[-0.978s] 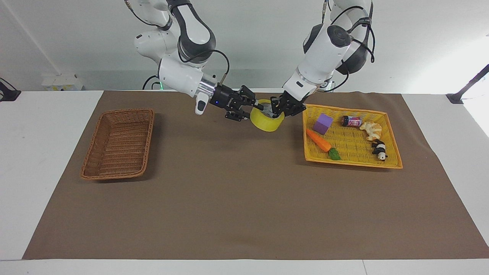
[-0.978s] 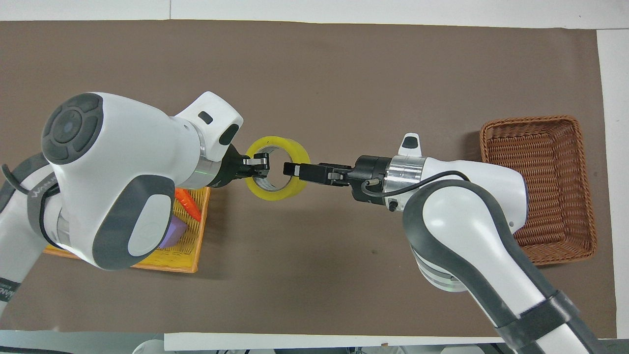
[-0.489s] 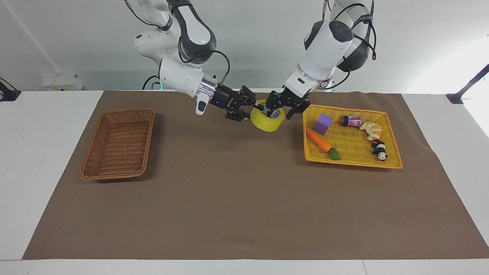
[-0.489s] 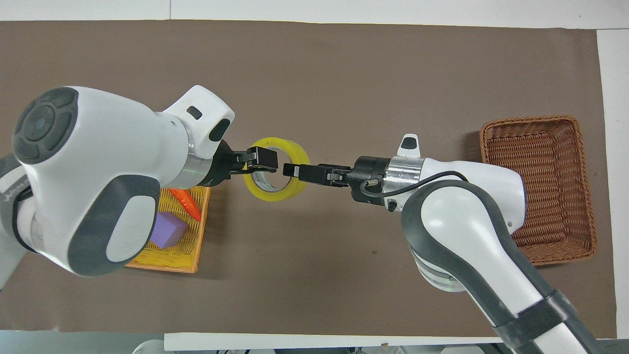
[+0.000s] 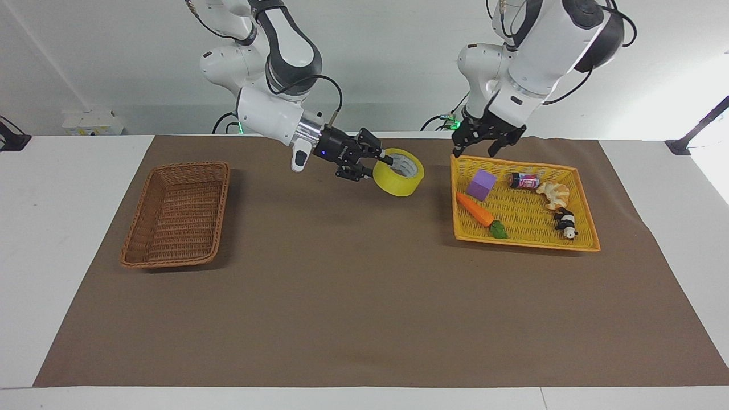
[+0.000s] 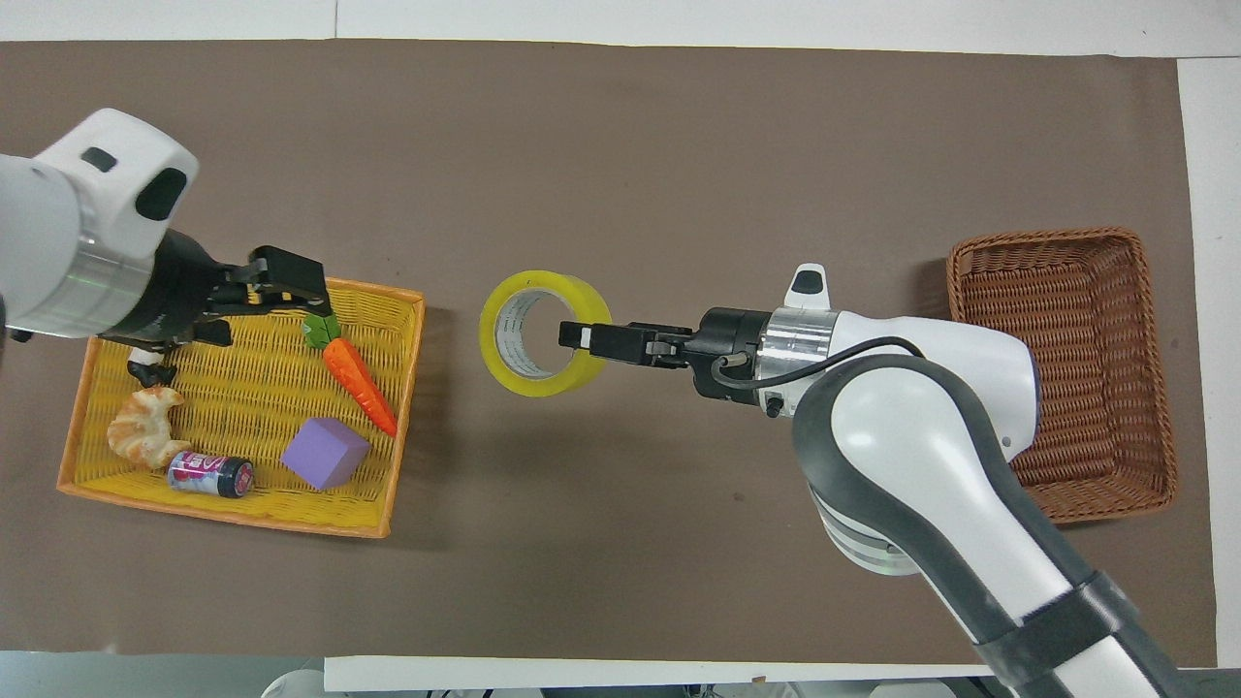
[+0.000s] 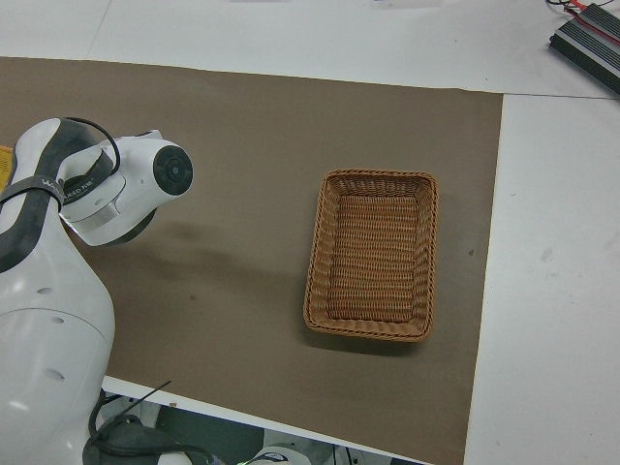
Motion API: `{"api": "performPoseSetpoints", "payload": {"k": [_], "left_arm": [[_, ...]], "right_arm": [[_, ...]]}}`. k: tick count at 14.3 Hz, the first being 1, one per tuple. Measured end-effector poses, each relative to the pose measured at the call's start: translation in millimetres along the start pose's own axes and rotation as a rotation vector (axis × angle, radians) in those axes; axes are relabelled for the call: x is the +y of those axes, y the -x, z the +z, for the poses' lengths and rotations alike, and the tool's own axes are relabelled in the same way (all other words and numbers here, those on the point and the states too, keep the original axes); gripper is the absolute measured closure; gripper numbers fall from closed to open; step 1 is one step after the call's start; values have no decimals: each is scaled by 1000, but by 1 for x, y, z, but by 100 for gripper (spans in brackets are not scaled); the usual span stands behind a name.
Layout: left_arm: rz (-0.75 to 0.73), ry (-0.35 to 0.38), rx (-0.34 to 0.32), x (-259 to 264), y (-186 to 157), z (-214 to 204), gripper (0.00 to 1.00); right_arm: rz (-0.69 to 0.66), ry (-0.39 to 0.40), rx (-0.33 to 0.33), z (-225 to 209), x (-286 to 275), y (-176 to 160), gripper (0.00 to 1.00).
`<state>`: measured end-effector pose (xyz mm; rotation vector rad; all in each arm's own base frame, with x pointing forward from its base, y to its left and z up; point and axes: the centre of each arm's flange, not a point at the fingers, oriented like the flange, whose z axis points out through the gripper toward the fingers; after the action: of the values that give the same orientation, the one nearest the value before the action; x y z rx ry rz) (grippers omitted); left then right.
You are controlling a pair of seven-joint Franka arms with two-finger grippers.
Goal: Move tape to another basket
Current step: 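Carry the tape with the right gripper over the wicker basket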
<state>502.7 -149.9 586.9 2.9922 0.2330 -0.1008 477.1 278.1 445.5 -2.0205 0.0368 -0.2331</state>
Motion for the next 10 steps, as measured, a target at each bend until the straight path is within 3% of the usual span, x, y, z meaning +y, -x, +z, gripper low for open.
{"api": "performPoseSetpoints", "payload": {"k": [4, 7, 10], "left_arm": [[91, -67, 3, -101, -31, -12, 0], [144, -66, -15, -145, -37, -17, 0], [152, -65, -12, -150, -37, -20, 0]], "right_arm": [[21, -20, -5, -20, 12, -15, 47], [39, -33, -56, -100, 58, -56, 47], [64, 6, -124, -202, 111, -71, 47]]}}
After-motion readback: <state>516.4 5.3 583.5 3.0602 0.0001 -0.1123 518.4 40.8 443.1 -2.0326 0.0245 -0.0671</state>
